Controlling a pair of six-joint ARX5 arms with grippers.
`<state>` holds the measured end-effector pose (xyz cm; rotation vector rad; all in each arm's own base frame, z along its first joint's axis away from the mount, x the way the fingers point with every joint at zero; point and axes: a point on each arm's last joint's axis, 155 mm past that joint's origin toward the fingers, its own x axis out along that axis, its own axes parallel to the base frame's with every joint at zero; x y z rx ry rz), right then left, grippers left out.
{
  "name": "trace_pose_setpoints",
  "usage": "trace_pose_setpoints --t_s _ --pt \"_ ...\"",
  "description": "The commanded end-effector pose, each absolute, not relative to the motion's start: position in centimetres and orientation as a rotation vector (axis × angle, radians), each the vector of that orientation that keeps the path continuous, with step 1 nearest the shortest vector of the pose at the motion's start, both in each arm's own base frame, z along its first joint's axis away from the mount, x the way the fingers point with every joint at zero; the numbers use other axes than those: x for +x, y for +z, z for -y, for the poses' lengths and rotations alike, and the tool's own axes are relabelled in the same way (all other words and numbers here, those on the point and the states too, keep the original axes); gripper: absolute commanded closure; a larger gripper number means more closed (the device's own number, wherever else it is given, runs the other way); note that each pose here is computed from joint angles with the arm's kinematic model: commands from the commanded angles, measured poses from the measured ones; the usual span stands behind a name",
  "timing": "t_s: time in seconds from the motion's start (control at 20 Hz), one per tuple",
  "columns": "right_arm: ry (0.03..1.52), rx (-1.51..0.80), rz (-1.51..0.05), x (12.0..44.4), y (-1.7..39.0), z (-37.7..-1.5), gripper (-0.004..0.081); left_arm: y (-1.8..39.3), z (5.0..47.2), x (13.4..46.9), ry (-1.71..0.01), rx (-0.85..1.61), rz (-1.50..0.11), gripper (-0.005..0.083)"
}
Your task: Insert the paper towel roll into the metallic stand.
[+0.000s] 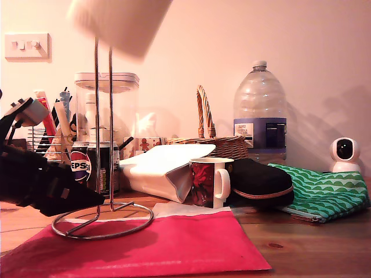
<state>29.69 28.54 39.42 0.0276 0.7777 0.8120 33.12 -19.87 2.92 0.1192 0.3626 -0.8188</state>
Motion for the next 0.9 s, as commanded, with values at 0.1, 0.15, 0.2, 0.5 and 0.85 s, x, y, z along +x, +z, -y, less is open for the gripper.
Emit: trace_pose_setpoints --t_s 0.1,0.15,0.2,0.5,0.85 --pt "0.842 0.041 -0.722 29.3 41.5 -29.2 0.0783 0.5 20.5 31.0 -0.875 0.160 -0.442 0.0796" --pt "0.845 0.043 -0.710 29.2 41.9 -29.1 0.0783 0.5 20.7 31.0 -0.881 0.163 -0.439 0.0796" --pt "0.842 0.044 -0.713 29.1 42.0 -29.0 0.0783 0.6 20.9 30.9 -0.887 0.165 -0.437 0.0796" --pt "0.772 0.010 -0.835 29.2 38.6 -28.9 0.0783 0.6 21.3 30.7 -0.901 0.178 -0.431 0.0796" --pt "0.695 -0.071 -0.888 31.0 35.1 -30.3 0.0783 0.4 21.3 30.5 -0.906 0.184 -0.438 0.0796"
